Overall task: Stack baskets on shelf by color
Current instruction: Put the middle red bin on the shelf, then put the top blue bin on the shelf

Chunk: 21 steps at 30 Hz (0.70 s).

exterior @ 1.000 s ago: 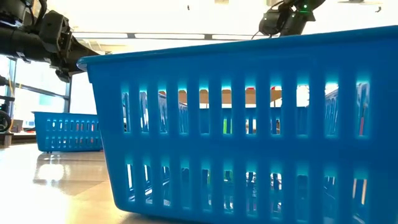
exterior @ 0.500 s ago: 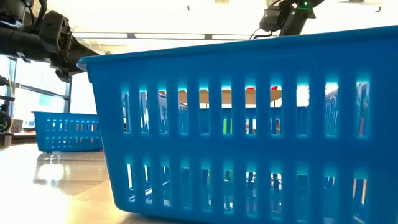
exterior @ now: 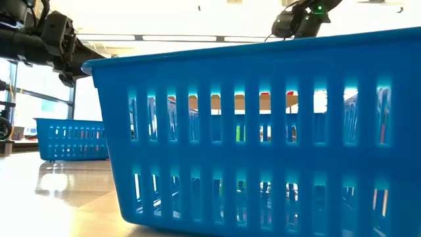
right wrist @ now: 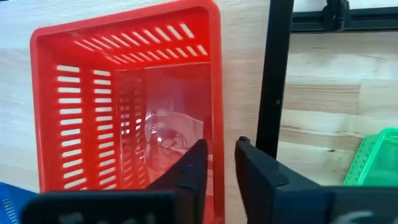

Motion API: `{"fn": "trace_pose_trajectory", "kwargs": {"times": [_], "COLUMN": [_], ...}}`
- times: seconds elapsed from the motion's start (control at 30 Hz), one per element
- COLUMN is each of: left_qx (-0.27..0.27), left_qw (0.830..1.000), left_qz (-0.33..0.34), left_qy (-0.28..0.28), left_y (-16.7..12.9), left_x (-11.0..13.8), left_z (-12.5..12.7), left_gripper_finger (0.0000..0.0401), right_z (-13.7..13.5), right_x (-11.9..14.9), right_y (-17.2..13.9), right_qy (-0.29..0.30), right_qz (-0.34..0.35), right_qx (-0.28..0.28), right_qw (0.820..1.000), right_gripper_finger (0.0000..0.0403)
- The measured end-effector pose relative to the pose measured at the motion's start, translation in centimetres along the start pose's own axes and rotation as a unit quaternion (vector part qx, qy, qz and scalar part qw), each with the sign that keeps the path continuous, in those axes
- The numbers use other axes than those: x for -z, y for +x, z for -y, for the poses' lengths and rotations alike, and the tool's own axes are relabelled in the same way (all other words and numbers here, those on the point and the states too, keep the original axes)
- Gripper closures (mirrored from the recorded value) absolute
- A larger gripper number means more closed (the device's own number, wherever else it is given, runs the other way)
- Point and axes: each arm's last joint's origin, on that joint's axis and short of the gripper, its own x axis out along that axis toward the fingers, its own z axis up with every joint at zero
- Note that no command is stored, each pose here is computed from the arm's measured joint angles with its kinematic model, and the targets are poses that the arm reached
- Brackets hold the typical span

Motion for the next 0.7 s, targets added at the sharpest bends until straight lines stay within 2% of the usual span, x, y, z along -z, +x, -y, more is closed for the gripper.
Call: {"fn": "trace_pose_trajectory", "kwargs": {"times": [0.17,0.4,0.53,0.7], "left_qx": [0.0,0.0,-0.013,-0.038], "left_qw": [1.0,1.0,0.998,0.986], "left_qz": [0.0,0.002,0.013,0.048], "left_qy": [0.0,-0.016,-0.063,-0.157], "left_y": [0.0,0.0,0.0,0.0], "left_x": [0.0,0.0,-0.2,-0.7], "left_z": [0.0,0.0,-0.1,-0.2], "left_gripper_finger": [0.0268,0.0268,0.0268,0.0268], "right_z": [0.0,0.2,0.5,0.7], "right_x": [0.0,0.3,0.4,0.7], "right_y": [0.0,-1.6,-2.8,-4.1], "right_qy": [0.001,0.001,0.002,0.002], "right_qz": [0.0,0.021,0.041,0.057], "right_qx": [-0.001,-0.012,-0.015,-0.03], "right_qw": [1.0,1.0,0.999,0.998], "right_gripper_finger": [0.0295,0.029,0.029,0.029]}}
